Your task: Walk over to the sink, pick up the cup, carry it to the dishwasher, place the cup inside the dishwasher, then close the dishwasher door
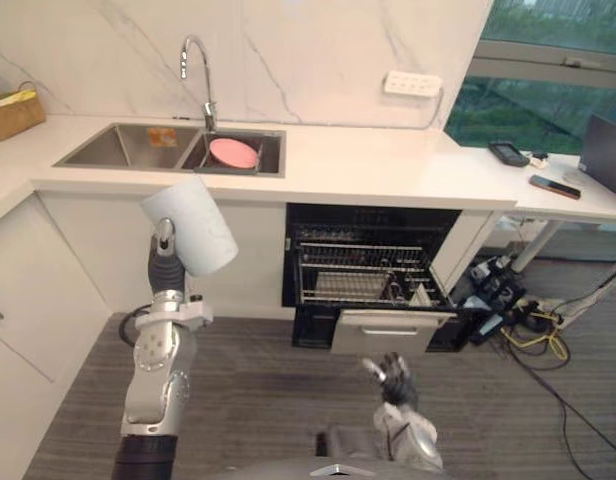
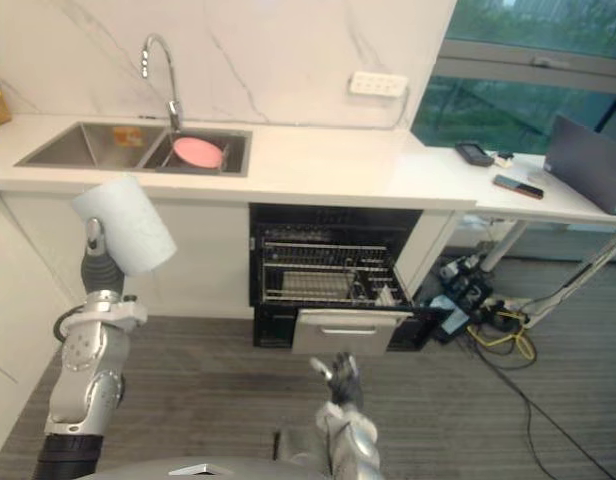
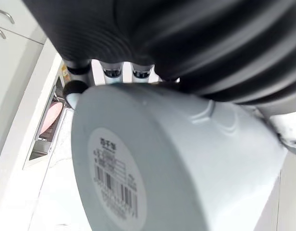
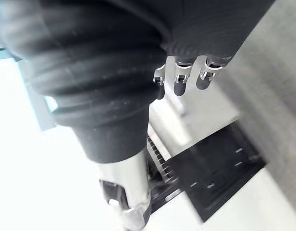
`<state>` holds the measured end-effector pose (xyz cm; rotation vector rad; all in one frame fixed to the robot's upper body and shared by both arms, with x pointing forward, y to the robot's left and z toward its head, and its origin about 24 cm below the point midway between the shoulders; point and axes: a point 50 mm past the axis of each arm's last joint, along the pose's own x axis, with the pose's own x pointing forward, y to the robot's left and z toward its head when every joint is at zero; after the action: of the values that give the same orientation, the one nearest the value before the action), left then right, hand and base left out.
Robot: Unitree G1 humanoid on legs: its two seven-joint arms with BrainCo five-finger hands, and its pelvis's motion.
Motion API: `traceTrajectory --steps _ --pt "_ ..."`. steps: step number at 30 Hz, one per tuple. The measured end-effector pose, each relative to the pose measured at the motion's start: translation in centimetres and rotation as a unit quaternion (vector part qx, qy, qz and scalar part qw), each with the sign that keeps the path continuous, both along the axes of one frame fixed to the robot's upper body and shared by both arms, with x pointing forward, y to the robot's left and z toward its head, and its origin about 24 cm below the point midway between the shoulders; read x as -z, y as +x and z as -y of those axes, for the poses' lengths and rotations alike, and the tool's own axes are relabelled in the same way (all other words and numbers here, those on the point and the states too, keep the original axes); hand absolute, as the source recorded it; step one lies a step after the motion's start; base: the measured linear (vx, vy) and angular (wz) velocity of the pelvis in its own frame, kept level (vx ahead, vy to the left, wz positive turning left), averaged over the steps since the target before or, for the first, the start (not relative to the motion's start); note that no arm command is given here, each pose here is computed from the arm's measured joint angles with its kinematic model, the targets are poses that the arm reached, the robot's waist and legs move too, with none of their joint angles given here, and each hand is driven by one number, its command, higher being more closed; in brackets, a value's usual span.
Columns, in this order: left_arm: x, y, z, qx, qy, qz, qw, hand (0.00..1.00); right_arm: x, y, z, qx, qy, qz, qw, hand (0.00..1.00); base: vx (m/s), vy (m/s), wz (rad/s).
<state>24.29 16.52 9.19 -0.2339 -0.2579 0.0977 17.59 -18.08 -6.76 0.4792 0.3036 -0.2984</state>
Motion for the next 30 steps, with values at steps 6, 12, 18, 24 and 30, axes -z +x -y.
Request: traceTrajectory --steps 6,12,18,24,30 --pt "-1.1 -0.4 1.9 0.011 -0.012 0.033 0.999 1.00 -3.7 1.1 -0.4 -0.037 -0.038 0.079 0.995 0.00 0.55 -0.193 0.23" --pt "-1.1 0.1 2.6 0.014 -0.029 0.030 0.999 1.00 -4.7 1.5 -0.8 -0.042 -0.037 0.094 0.994 0.00 0.35 -0.154 -0.18" --pt "-1.4 0.9 2.7 0.004 -0.040 0.035 0.999 1.00 -4.4 1.1 -1.2 -0.060 -0.013 0.099 0.993 0.00 0.06 0.084 -0.20" --pt "0.3 1.3 1.8 -0.033 -0.053 -0.005 0.998 1.00 -4.1 0.4 -1.7 -0.102 0.006 0.110 0.989 0.00 -0.04 0.042 -0.08" --pt "0.2 1.3 1.8 -0.032 -0.055 -0.004 0.998 1.00 -4.2 0.5 -2.0 -0.103 0.024 0.112 0.988 0.00 0.00 0.000 -0.01"
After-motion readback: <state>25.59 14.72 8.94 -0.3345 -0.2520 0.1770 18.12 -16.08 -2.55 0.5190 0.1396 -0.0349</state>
